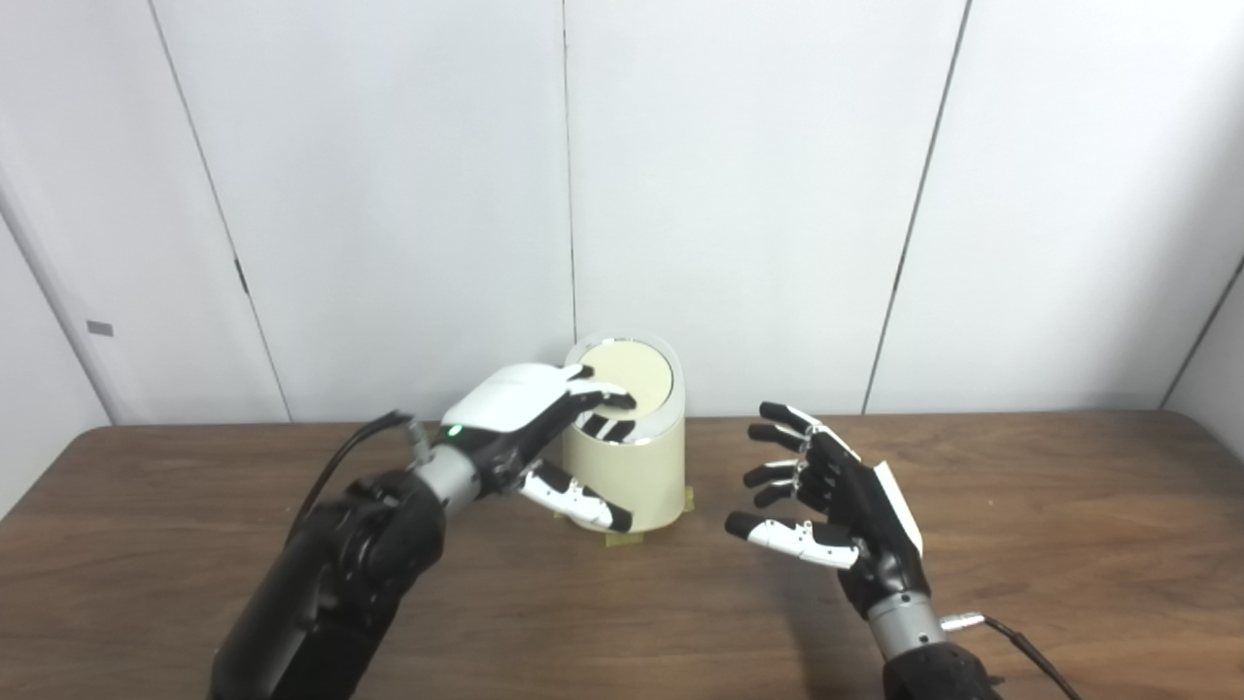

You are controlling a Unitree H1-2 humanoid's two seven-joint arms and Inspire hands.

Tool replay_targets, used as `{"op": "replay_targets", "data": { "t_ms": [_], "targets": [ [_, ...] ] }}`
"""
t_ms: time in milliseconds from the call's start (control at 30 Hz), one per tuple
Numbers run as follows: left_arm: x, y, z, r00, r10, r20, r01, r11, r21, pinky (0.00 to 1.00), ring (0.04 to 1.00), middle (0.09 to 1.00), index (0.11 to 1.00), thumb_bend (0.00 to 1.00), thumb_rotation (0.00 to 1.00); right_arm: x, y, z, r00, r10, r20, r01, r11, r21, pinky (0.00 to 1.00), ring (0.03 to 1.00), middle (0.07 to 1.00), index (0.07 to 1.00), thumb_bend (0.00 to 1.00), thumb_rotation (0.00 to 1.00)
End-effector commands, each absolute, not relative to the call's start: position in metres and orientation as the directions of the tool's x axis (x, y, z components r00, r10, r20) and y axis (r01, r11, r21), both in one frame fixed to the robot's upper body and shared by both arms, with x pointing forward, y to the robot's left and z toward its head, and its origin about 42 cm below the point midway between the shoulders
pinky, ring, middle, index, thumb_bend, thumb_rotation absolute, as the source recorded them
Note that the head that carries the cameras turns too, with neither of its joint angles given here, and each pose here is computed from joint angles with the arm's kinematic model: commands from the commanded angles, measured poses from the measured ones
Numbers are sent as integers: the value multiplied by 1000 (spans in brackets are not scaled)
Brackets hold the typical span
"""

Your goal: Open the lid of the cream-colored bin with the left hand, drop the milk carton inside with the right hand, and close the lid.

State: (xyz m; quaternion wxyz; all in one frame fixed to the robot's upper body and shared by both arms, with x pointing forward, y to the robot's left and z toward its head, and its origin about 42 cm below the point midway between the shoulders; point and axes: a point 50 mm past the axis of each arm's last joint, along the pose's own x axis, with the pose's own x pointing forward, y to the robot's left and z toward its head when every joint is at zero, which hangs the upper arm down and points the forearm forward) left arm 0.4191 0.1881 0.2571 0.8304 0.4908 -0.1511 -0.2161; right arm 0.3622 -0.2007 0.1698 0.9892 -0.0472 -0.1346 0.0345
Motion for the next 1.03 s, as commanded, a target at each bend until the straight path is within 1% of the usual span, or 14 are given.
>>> {"op": "replay_targets", "data": {
  "t_ms": [0, 33, 67, 100, 133, 267, 367, 400, 467, 500, 567, 700, 833, 1000],
  "targets": [
    [425, 202, 276, 882, -444, 159, 120, 538, 835, 1000, 970, 914, 893, 841, 377, 368, -199, 195, 931, 82, 356, -47, 993, -105, 452, 565, 753, 779, 675, 190],
    [424, 206, 274, 891, -423, 167, 119, 572, 812, 990, 978, 928, 906, 833, 372, 368, -199, 195, 932, 82, 354, -46, 993, -110, 452, 563, 754, 778, 674, 193],
    [423, 210, 273, 899, -405, 168, 124, 602, 789, 945, 977, 935, 915, 829, 361, 368, -200, 195, 932, 81, 354, -44, 993, -112, 454, 561, 755, 779, 669, 188],
    [421, 215, 270, 905, -391, 168, 132, 633, 762, 870, 972, 941, 922, 832, 358, 368, -200, 195, 932, 81, 352, -45, 993, -110, 449, 558, 755, 778, 663, 168],
    [420, 219, 266, 910, -379, 169, 139, 662, 736, 838, 968, 946, 928, 834, 360, 368, -201, 194, 933, 80, 350, -46, 993, -106, 448, 556, 756, 777, 659, 150],
    [411, 234, 242, 927, -324, 192, 136, 763, 631, 837, 936, 939, 945, 846, 381, 368, -202, 194, 935, 82, 345, -47, 993, -109, 436, 552, 758, 780, 668, 148],
    [403, 239, 226, 933, -288, 216, 126, 824, 553, 835, 907, 918, 932, 844, 365, 368, -203, 194, 934, 83, 347, -49, 993, -105, 446, 545, 750, 780, 669, 146],
    [399, 241, 220, 937, -270, 221, 124, 849, 514, 793, 871, 889, 913, 826, 342, 368, -204, 193, 935, 82, 346, -51, 994, -100, 465, 546, 744, 777, 672, 113],
    [392, 243, 206, 945, -238, 223, 118, 887, 446, 762, 826, 851, 885, 800, 321, 368, -204, 192, 934, 83, 347, -51, 994, -99, 477, 554, 739, 775, 688, 100],
    [390, 244, 200, 950, -228, 215, 119, 897, 425, 737, 796, 824, 863, 791, 305, 368, -204, 192, 935, 82, 346, -52, 994, -96, 481, 560, 738, 773, 699, 93],
    [385, 245, 190, 956, -212, 205, 119, 913, 390, 732, 768, 789, 842, 775, 286, 368, -203, 191, 935, 83, 346, -58, 995, -83, 488, 574, 740, 771, 710, 55],
    [378, 247, 170, 960, -190, 203, 118, 940, 321, 638, 683, 715, 800, 758, 232, 367, -204, 190, 934, 96, 345, -67, 993, -96, 489, 601, 751, 777, 728, 19],
    [373, 248, 157, 965, -175, 195, 115, 952, 285, 606, 655, 696, 793, 740, 230, 367, -204, 189, 935, 100, 341, -67, 992, -109, 477, 611, 756, 784, 740, 42],
    [367, 245, 146, 968, -166, 187, 115, 960, 257, 624, 667, 705, 794, 729, 223, 365, -204, 188, 936, 99, 338, -65, 992, -112, 466, 604, 752, 778, 748, 71]
  ]
}}
